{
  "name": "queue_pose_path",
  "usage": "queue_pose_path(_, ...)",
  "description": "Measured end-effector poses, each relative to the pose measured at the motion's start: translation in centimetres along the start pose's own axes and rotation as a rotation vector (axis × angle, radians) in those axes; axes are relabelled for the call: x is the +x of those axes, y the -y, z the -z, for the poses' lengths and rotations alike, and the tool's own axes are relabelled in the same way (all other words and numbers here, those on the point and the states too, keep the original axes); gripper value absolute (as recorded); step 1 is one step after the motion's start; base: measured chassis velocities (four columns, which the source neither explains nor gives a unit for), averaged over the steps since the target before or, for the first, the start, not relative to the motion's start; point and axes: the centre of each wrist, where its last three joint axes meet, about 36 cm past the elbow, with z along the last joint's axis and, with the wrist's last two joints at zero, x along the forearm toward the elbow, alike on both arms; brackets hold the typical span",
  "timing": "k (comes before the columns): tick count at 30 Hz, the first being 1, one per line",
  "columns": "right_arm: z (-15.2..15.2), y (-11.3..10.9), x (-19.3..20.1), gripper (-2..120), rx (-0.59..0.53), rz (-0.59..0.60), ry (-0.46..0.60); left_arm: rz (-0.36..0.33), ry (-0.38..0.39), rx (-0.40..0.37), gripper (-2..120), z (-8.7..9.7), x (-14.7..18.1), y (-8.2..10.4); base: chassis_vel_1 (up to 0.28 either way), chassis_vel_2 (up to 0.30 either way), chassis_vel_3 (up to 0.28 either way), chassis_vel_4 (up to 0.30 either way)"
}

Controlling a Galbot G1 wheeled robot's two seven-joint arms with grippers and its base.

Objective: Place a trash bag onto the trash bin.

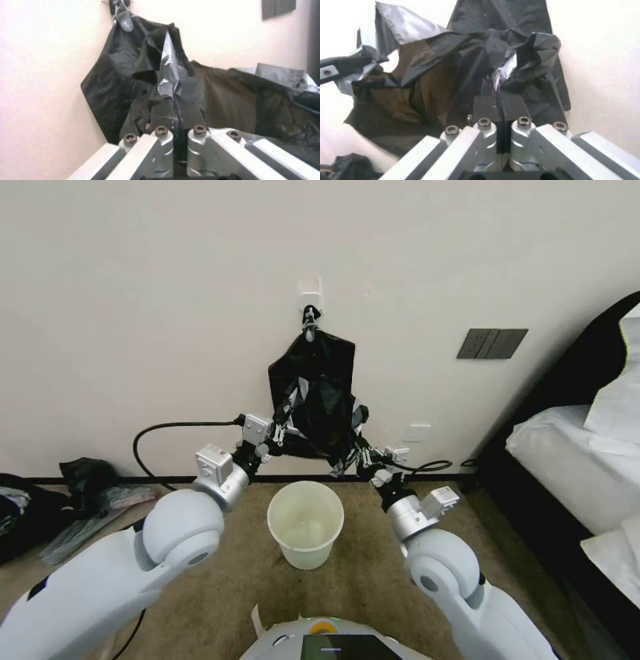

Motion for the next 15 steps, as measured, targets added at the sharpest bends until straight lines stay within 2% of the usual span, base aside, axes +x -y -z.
queue_pose_path(8, 0.8, -1.3, 2.4, 0, -0.074, -0.029, -0.053, -0.027, -0.014, 0.009, 0, 0.0, 0.9, 0.7, 0.000, 0.000, 0.000, 0.000)
queue_pose_path(15, -0.3, -2.1, 3.8, 0, -0.181, -0.063, -0.163, -0.020, -0.038, 0.012, 0, -0.1, 1.5, 0.4, 0.000, 0.000, 0.000, 0.000)
